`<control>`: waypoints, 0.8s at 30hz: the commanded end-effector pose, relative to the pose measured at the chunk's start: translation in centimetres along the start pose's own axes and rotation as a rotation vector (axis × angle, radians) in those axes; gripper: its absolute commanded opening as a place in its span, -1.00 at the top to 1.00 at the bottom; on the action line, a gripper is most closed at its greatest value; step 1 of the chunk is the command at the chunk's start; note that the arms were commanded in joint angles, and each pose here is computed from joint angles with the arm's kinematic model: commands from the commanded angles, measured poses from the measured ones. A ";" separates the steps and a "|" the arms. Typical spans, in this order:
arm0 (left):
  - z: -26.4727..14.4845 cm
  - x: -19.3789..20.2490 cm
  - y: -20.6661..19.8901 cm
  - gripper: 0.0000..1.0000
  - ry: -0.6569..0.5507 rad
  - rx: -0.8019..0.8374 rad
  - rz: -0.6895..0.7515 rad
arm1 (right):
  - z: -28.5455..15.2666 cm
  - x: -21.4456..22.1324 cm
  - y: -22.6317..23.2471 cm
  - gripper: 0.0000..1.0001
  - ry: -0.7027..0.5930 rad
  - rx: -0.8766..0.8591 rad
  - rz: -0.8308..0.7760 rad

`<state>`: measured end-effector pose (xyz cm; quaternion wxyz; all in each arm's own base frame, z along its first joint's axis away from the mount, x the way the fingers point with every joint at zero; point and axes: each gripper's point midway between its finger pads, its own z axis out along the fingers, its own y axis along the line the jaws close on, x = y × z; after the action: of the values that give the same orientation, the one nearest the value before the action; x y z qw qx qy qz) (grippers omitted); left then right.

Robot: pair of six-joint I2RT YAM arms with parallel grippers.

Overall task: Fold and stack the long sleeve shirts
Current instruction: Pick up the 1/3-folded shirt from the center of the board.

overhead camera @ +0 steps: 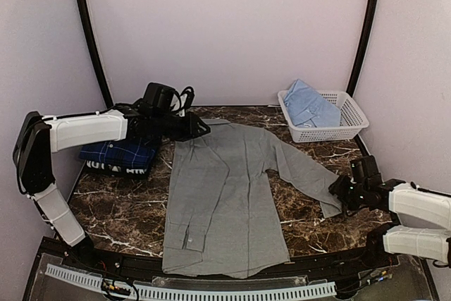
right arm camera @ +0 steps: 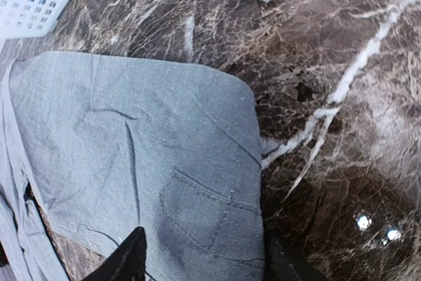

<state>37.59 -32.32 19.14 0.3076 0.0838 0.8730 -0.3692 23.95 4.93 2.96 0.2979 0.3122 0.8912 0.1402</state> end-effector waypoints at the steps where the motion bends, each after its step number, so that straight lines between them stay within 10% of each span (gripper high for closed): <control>1: -2.3 -0.6 -1.5 0.49 -0.044 0.032 0.023 | -0.2 -0.5 1.2 -0.01 -0.026 -0.081 0.013; 13: -4.4 0.1 -1.5 0.49 -0.053 0.011 0.032 | -4.8 -5.5 6.3 0.97 -0.232 -0.261 -0.127; 24: -4.9 1.2 -2.1 0.50 -0.023 0.039 0.025 | -9.0 -4.7 16.8 1.00 -0.195 -0.628 -0.338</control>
<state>34.92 -30.44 21.86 0.3286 0.0858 0.8621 -0.3760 28.31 9.84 14.83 0.4505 0.1481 0.8399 0.2642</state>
